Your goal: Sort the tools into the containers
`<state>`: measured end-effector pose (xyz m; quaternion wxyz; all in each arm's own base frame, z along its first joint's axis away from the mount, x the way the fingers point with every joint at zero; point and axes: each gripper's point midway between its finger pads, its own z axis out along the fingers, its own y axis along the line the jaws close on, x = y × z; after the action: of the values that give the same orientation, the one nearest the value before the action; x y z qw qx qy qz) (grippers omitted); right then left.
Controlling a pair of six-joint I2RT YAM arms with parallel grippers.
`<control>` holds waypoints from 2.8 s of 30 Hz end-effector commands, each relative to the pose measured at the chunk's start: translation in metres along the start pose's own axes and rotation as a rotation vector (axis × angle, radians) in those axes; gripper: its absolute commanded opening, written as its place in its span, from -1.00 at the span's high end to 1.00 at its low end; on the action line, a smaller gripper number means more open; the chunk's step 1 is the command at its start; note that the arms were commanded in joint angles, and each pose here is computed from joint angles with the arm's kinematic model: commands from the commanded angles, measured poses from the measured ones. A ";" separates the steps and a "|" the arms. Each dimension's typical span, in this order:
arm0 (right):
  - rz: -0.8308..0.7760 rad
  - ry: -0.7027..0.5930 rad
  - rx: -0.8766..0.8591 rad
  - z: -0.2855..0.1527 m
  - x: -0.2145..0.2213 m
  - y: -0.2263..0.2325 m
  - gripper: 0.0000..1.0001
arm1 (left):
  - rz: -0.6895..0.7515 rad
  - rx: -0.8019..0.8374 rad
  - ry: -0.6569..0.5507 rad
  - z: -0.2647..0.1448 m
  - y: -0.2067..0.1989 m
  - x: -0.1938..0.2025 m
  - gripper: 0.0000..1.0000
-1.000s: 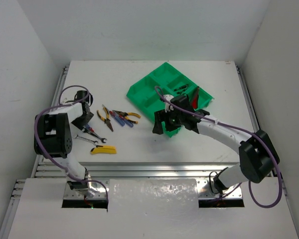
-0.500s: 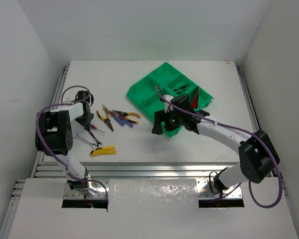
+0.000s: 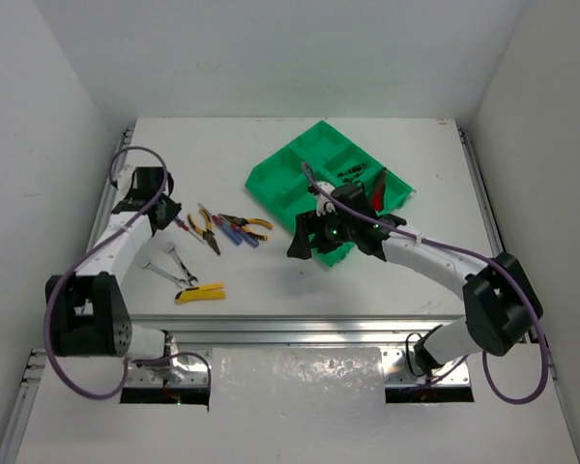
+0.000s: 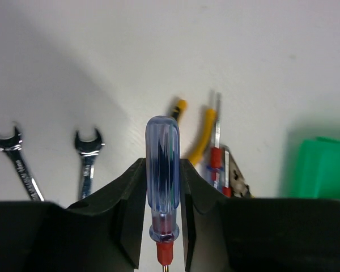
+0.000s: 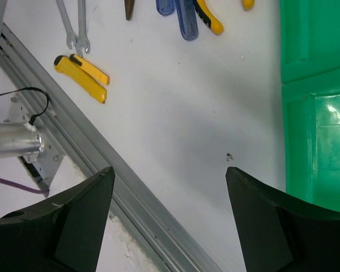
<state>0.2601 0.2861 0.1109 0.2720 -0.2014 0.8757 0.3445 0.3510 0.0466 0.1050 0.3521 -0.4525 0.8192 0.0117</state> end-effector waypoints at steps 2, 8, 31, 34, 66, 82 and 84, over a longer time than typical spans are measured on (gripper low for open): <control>0.015 -0.131 0.033 -0.014 -0.027 0.004 -0.60 | 0.119 0.277 -0.072 -0.044 -0.072 -0.003 1.00; 0.081 -0.222 0.077 -0.045 -0.050 -0.007 -0.61 | 0.281 0.620 -0.122 -0.108 -0.168 0.013 1.00; 0.073 -0.389 -0.250 -0.041 -0.136 0.067 0.40 | 0.257 1.418 0.137 -0.279 -0.246 0.127 1.00; 0.062 -0.400 -0.254 -0.044 -0.140 0.070 0.91 | 0.250 1.388 0.124 -0.272 -0.246 0.127 0.94; 0.462 -0.391 -0.066 0.059 -0.299 -0.216 1.00 | 0.445 0.430 -0.351 -0.205 -0.054 0.000 -0.99; 0.453 -0.357 -0.056 0.038 -0.294 -0.191 -0.32 | 0.466 0.390 -0.293 -0.183 -0.052 0.015 -0.99; 0.424 -0.371 -0.058 0.025 -0.302 -0.181 -0.37 | 0.447 0.387 -0.275 -0.181 -0.057 0.017 -0.99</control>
<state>0.6040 0.2279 0.1091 0.2834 0.0915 0.8519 0.4307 0.2770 -0.0572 0.2396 0.5224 -0.1612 0.8373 0.0096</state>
